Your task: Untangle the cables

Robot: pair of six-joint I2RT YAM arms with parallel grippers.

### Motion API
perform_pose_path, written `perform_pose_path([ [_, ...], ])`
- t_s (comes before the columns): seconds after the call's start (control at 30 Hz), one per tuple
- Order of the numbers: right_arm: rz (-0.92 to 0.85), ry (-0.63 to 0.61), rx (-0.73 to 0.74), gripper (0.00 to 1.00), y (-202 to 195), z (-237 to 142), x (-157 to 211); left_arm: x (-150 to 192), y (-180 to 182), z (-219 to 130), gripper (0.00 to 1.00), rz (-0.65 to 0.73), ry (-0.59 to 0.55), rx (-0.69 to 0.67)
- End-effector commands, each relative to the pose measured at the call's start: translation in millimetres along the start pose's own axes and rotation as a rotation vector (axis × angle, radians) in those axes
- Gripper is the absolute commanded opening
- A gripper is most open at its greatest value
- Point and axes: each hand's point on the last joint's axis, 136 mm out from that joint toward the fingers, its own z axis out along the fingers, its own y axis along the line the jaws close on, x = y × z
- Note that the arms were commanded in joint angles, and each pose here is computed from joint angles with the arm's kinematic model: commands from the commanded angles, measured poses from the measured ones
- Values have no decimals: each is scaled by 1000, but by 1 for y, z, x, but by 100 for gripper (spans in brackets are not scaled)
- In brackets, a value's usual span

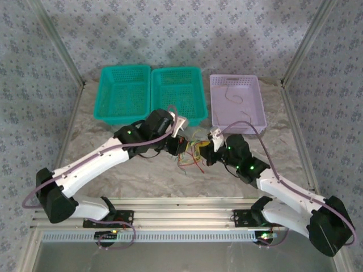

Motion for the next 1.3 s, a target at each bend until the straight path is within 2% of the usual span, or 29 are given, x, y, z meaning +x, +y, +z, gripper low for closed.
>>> perform_pose_path([
  [0.0,31,94,181,0,-36,0,25,-18,0,-41,0,38,-116,-41],
  [0.13,39,123,261,0,-51,0,31,-21,0,-54,0,40,-151,-46],
  [0.4,54,215,307,0,-62,7,46,-27,2,-76,0,24,-238,-43],
  [0.6,61,218,337,0,-68,6,47,-35,7,-99,0,20,-307,-73],
  [0.77,120,237,457,0,-96,-1,57,-53,7,-141,0,56,-415,-132],
  [1.03,207,254,517,0,-117,-4,74,-88,13,-207,0,135,-583,-301],
  [1.27,231,243,529,0,-123,-4,82,-131,0,-229,0,209,-682,-352],
])
